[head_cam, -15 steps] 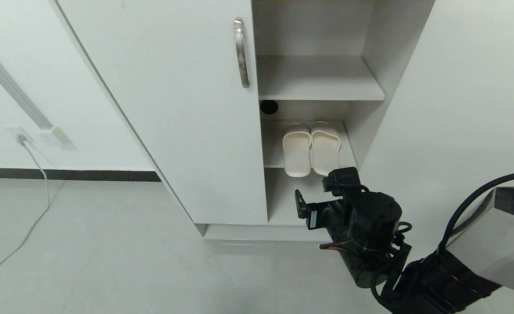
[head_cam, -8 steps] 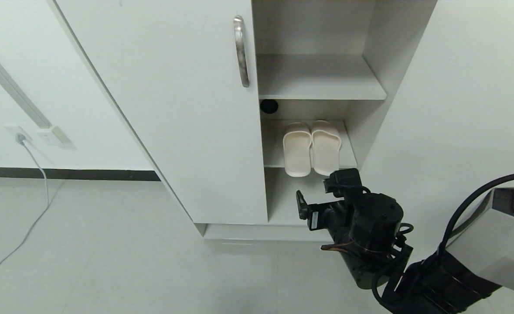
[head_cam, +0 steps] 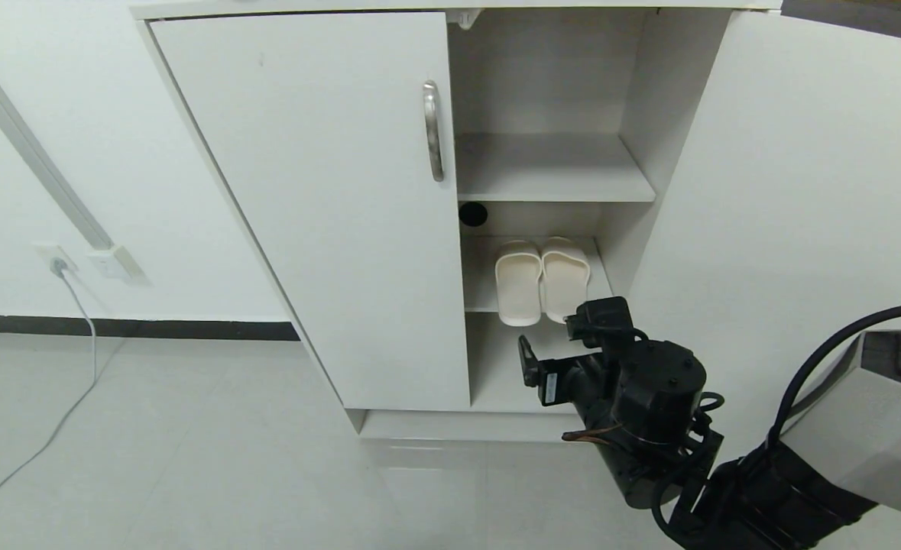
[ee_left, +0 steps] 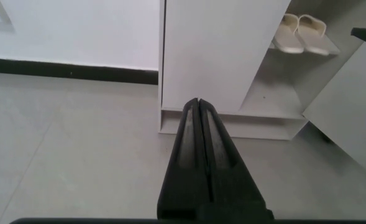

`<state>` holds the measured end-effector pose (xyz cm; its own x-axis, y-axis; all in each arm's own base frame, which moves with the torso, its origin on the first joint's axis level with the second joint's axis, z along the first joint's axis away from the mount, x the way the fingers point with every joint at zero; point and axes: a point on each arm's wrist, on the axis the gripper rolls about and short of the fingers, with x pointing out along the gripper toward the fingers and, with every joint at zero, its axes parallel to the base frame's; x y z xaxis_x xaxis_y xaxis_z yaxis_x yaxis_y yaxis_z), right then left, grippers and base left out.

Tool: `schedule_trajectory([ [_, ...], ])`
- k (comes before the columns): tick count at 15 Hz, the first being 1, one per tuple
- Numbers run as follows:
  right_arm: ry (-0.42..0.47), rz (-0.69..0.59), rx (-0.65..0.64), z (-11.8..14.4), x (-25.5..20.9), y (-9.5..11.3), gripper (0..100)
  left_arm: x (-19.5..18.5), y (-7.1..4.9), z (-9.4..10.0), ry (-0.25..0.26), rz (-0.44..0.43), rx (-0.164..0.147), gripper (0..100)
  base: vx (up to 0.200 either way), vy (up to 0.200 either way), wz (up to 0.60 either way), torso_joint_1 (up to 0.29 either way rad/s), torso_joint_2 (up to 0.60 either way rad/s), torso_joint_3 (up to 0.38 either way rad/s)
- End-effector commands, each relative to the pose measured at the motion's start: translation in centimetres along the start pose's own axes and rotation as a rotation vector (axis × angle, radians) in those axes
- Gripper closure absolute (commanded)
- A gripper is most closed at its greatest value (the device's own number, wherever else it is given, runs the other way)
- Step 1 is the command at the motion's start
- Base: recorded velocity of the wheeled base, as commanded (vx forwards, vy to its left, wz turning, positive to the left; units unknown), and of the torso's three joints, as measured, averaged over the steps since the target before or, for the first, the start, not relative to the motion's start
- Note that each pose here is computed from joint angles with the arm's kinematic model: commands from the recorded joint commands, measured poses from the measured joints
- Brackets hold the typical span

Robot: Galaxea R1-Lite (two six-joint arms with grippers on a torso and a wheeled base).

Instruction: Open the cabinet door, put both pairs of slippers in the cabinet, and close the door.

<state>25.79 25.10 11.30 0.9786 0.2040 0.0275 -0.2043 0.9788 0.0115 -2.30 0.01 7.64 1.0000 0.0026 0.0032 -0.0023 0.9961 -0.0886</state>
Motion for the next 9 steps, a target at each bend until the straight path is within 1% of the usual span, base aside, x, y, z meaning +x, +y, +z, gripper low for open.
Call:
schedule_trajectory([
  [1,0.004,0.0,-0.003,-0.39,0.14,0.08,0,0.01,0.0,0.0,0.002,0.001,0.0,100,0.0,0.0,0.0,-0.002,0.01,0.198],
  [5,0.005,0.001,-0.007,-0.47,0.18,0.12,0,0.01,0.0,0.02,0.0,0.002,0.001,100,0.0,0.0,0.0,0.0,0.0,0.193],
  [8,0.005,0.003,-0.007,-0.47,0.18,0.12,0,0.02,0.01,-0.03,0.001,0.002,0.001,100,0.0,0.0,0.0,0.001,0.0,0.027],
  [9,0.006,0.003,-0.007,-0.57,0.21,0.14,0,0.01,0.01,0.02,0.0,0.004,-0.003,100,0.0,0.0,0.0,0.0,0.0,0.0],
])
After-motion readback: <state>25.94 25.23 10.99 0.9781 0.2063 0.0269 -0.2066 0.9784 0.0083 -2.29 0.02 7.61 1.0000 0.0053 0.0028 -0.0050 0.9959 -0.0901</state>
